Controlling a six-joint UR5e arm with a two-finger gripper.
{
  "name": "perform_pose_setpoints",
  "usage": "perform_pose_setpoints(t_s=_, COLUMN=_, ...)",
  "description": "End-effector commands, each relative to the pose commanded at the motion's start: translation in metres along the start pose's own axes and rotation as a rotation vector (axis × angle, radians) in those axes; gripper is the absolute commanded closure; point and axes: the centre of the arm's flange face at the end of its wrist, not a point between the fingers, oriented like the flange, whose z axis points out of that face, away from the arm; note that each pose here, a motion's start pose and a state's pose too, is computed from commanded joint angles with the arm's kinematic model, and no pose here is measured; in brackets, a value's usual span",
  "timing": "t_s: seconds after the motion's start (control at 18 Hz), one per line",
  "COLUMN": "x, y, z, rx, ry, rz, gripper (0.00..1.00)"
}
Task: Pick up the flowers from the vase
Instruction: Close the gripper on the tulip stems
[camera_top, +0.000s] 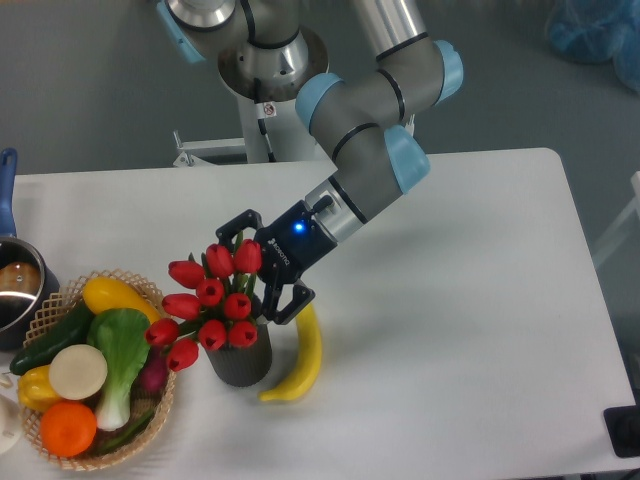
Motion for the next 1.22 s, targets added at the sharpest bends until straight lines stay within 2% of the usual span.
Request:
perform_pose_setpoints(t_s=0.72, x=-0.0037, y=-0.0039, z=0.0013, rx=0.020, ry=0.004, rz=0.005, gripper=0.03)
perform_pose_setpoints(t_s=1.0, x=-0.0037, y=-0.0039, z=0.0013, rx=0.020, ry=0.004, rz=-0.008, gripper=0.27)
perform_pose_setpoints(t_s=1.22, x=-0.0040, y=-0.0032, z=0.0016, rx=0.019, ry=0.005, rz=-0.036, gripper=0.37)
